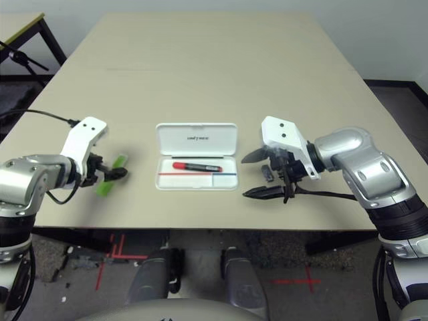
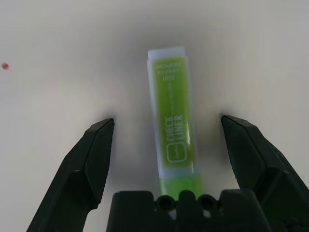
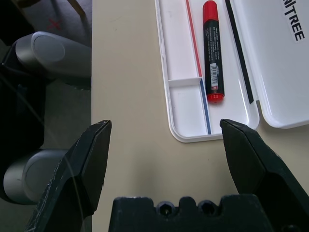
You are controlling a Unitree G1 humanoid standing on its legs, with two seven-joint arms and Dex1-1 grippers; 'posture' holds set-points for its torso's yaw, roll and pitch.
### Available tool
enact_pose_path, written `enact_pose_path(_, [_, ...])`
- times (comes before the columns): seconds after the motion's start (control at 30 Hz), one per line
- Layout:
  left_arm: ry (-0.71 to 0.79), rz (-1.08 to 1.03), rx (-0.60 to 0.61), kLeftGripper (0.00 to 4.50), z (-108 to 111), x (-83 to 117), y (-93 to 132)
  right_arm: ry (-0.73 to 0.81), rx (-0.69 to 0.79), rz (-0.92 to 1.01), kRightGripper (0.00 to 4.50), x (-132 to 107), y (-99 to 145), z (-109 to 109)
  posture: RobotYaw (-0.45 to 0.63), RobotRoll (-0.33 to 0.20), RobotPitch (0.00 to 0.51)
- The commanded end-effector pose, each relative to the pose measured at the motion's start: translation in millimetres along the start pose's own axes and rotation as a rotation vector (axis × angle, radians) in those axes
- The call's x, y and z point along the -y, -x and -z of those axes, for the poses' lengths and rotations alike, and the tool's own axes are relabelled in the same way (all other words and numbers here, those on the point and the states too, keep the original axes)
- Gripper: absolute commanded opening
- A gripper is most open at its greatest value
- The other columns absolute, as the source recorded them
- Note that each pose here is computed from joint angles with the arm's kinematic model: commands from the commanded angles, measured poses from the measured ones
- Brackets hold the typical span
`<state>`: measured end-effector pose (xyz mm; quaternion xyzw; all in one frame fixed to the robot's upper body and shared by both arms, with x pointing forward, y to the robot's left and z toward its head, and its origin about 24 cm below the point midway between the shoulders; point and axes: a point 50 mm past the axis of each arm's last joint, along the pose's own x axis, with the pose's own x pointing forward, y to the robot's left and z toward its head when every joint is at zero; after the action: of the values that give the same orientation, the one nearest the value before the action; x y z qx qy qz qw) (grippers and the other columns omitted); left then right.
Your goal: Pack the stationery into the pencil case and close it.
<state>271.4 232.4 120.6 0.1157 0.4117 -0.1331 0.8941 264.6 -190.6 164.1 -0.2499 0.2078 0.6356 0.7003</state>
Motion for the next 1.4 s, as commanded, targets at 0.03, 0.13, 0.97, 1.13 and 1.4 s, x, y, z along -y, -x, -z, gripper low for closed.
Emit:
enact_pose_path(0.03, [0.014, -0.006, -0.043, 4.50, 8.6, 0.9, -9.3, 0.006, -0.004, 0.006, 4.48, 1.0, -0.9, 0.0, 0.04, 0.000, 0.107])
enact_pose_path(0.13, [0.024, 0.001, -0.061, 4.32, 11.3, 1.3, -11.2, 0.008, -0.005, 0.012, 4.50, 1.0, -0.5, 0.0, 0.04, 0.000, 0.107])
enact_pose_path(0.97, [-0.486, 0.270, 0.080, 1.07, -9.1, 8.6, 32.6, 0.020, -0.022, 0.014, 4.50, 2.3, -1.2, 0.9, 0.04, 0.000, 0.116])
enact_pose_path(1.13, [-0.679, 0.431, 0.188, 1.07, -18.7, 39.4, 43.2, 0.022, -0.033, 0.010, 4.50, 2.0, -0.2, 2.2, 0.04, 0.000, 0.115])
enact_pose_path(1.4, [-0.963, 0.594, 0.266, 1.07, -34.3, 78.4, 40.7, 0.032, -0.048, 0.018, 4.50, 5.5, -0.5, 2.5, 0.04, 0.000, 0.111])
